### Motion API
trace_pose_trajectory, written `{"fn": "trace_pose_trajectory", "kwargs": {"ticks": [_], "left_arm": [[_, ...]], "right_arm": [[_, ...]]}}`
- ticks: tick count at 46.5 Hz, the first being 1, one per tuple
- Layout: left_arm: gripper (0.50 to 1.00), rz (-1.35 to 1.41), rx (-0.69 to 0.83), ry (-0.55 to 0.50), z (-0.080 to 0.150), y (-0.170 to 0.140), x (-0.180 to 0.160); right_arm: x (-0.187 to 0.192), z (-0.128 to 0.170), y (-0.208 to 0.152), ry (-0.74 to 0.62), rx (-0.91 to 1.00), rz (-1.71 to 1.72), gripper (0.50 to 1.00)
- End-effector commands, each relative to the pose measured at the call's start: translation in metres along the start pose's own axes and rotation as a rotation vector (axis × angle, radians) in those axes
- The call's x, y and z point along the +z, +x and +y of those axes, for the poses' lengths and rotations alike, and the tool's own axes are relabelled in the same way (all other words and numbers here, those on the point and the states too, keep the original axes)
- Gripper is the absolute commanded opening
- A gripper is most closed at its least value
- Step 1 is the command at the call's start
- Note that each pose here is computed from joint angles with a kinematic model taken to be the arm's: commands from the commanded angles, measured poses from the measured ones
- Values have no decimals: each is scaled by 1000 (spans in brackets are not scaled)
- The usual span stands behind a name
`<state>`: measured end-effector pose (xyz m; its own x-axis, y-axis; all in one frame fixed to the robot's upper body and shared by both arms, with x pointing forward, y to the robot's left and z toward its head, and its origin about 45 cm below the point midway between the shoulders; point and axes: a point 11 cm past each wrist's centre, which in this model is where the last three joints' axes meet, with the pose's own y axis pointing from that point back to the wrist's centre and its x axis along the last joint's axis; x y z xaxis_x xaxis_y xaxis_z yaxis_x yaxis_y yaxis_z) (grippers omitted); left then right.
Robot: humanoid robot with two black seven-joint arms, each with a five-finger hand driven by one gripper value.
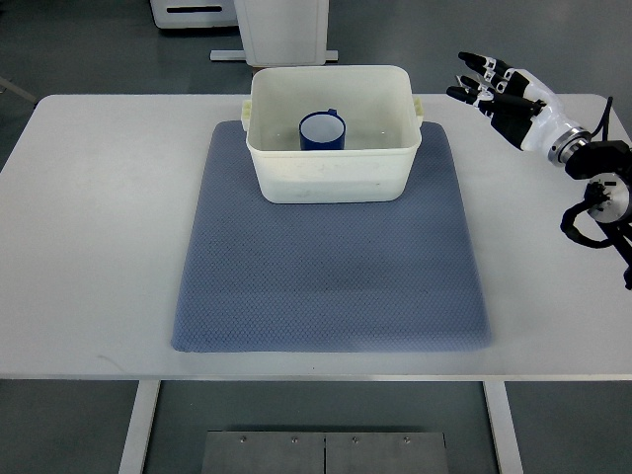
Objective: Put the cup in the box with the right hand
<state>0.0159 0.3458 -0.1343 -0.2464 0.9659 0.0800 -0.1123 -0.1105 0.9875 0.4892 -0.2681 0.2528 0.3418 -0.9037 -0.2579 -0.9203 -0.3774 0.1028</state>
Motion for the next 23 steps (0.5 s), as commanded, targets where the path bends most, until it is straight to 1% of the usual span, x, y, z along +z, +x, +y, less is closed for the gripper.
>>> {"fn": "trace_pose_trajectory", "kwargs": {"ticks": [1,13,23], "left_arm": [[1000,0,0,0,0,0,0],[1000,0,0,0,0,0,0],[1000,0,0,0,0,0,0]], "right_arm": [[11,3,4,-15,21,-10,1000],[33,13,18,-56,62,-22,1000],[46,19,22,-77,73,-33,1000]]}}
